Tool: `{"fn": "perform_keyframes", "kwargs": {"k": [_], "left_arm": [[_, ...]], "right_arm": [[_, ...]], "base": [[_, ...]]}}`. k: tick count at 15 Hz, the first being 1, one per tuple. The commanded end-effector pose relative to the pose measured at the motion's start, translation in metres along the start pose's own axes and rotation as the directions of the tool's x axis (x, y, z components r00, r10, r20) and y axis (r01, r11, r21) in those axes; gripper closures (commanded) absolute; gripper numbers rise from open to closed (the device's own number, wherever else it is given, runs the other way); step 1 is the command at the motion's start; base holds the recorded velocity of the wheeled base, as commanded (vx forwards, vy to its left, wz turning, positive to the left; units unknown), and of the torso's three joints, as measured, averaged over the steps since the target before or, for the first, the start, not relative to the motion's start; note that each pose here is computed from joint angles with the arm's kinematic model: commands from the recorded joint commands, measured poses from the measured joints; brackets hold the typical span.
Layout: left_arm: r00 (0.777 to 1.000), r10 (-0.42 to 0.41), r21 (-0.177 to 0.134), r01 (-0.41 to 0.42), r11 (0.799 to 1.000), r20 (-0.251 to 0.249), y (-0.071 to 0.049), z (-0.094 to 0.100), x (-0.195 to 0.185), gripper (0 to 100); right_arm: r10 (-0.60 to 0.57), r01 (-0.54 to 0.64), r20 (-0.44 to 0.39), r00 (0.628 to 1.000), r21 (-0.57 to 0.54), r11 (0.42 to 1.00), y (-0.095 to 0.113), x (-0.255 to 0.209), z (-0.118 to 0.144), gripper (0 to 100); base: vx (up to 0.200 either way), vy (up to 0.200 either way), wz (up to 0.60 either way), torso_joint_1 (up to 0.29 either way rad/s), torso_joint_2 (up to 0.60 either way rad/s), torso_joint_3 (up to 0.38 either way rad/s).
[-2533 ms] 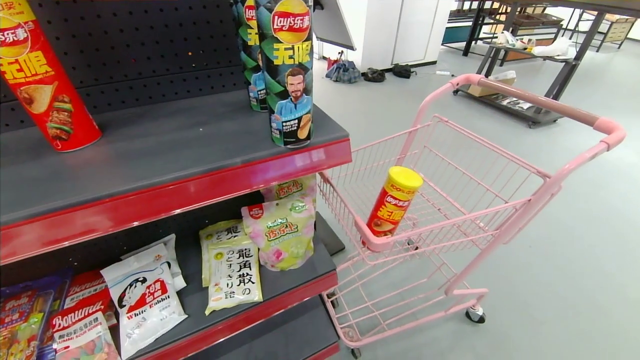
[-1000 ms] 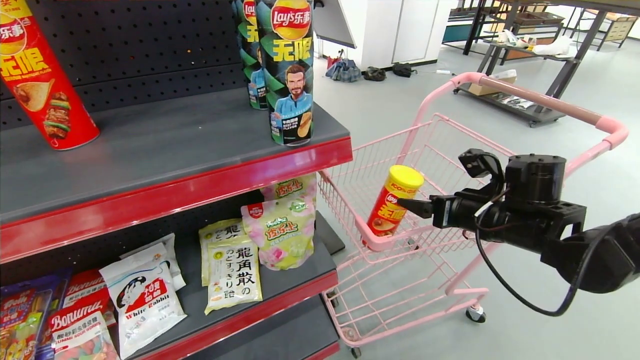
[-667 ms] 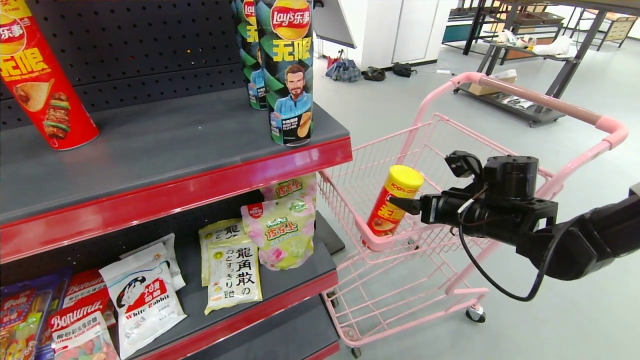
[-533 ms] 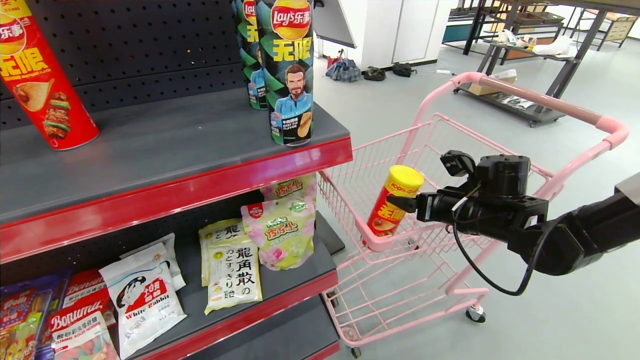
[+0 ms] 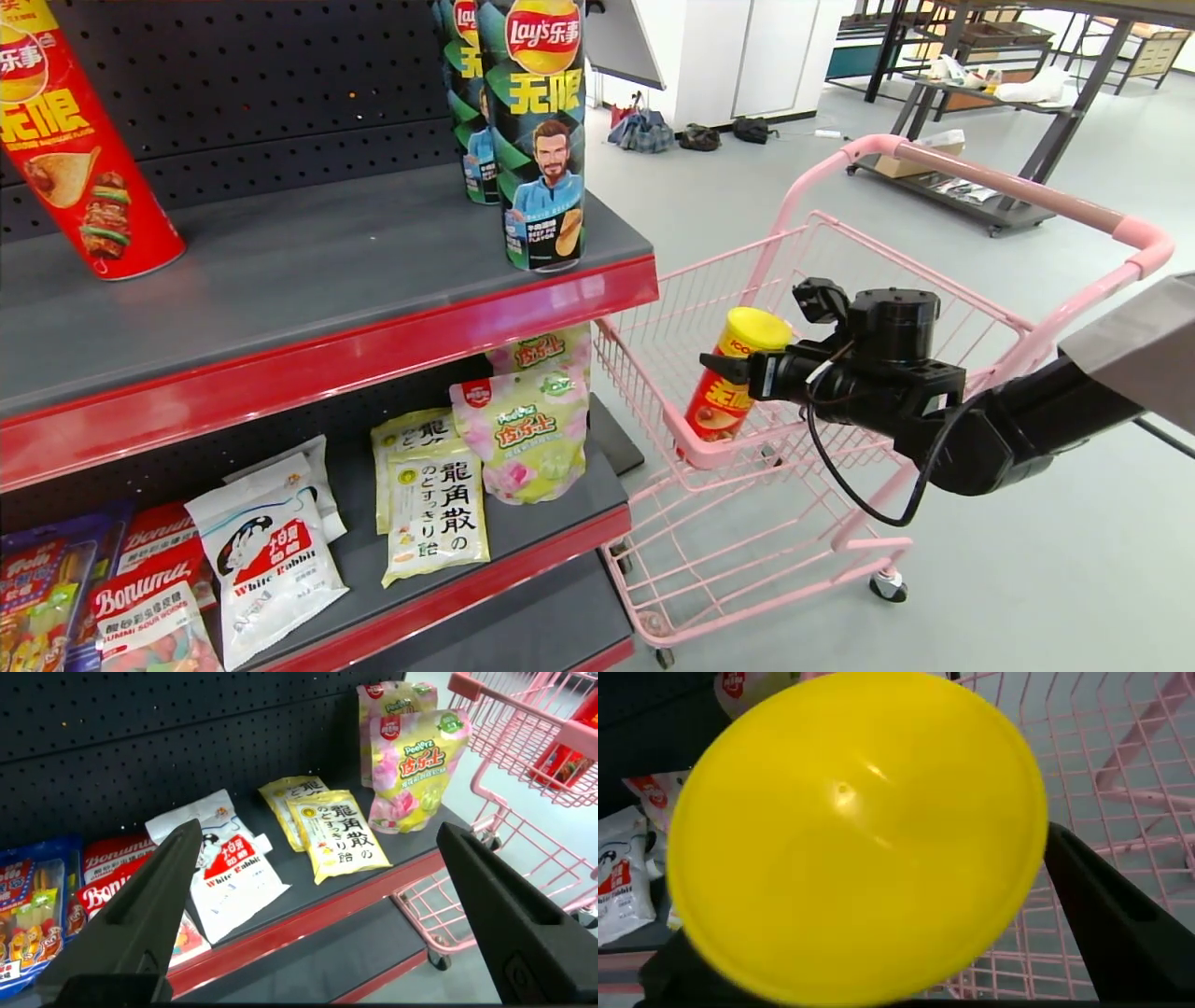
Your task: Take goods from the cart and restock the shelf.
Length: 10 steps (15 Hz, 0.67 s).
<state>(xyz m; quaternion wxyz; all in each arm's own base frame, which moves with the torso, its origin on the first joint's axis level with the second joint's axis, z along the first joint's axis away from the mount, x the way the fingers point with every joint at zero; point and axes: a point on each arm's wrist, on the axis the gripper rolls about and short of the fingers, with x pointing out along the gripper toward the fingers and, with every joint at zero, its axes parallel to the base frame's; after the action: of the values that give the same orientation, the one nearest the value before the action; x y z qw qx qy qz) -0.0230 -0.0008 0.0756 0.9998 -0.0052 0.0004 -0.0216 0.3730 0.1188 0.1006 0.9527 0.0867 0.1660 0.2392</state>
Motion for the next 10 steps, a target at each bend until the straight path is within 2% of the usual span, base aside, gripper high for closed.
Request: {"fn": "perform_keyframes", "kwargs": {"k": [1,4,5,10], "left_arm": [[1.000,0.000,0.000,0.000,1.000,-0.001,0.0000,0.0000,0.0001,0],[1.000,0.000,0.000,0.000,1.000,-0.001,0.0000,0.0000,0.0001,0],[1.000,0.000,0.000,0.000,1.000,-0.001,0.0000,0.0000,0.0001,0],[1.000,0.000,0.000,0.000,1.000,-0.001,0.0000,0.0000,0.0001,0]], "right_arm": [[0.005,-0.005,-0.007,1.000,-0.001,1.000,-0.0003,0.0092,-0.0045,0],[-0.004,0.004,0.007,1.000,-0.004,1.000,-0.0018,0.0162,-0.0027,0],[-0.004,0.004,0.007,1.000,-0.004,1.000,-0.0018,0.0162,-0.0027,100],[0.002,-0.001,0.013,1.000,-0.014,1.000,-0.0004,0.0151,-0.0005,100]], "base": [[0.000,0.000,0.00,0.000,0.00,0.000],[0.000,0.000,0.00,0.000,0.00,0.000],[0.000,0.000,0.00,0.000,0.00,0.000],[0.000,0.000,0.00,0.000,0.00,0.000]]}}
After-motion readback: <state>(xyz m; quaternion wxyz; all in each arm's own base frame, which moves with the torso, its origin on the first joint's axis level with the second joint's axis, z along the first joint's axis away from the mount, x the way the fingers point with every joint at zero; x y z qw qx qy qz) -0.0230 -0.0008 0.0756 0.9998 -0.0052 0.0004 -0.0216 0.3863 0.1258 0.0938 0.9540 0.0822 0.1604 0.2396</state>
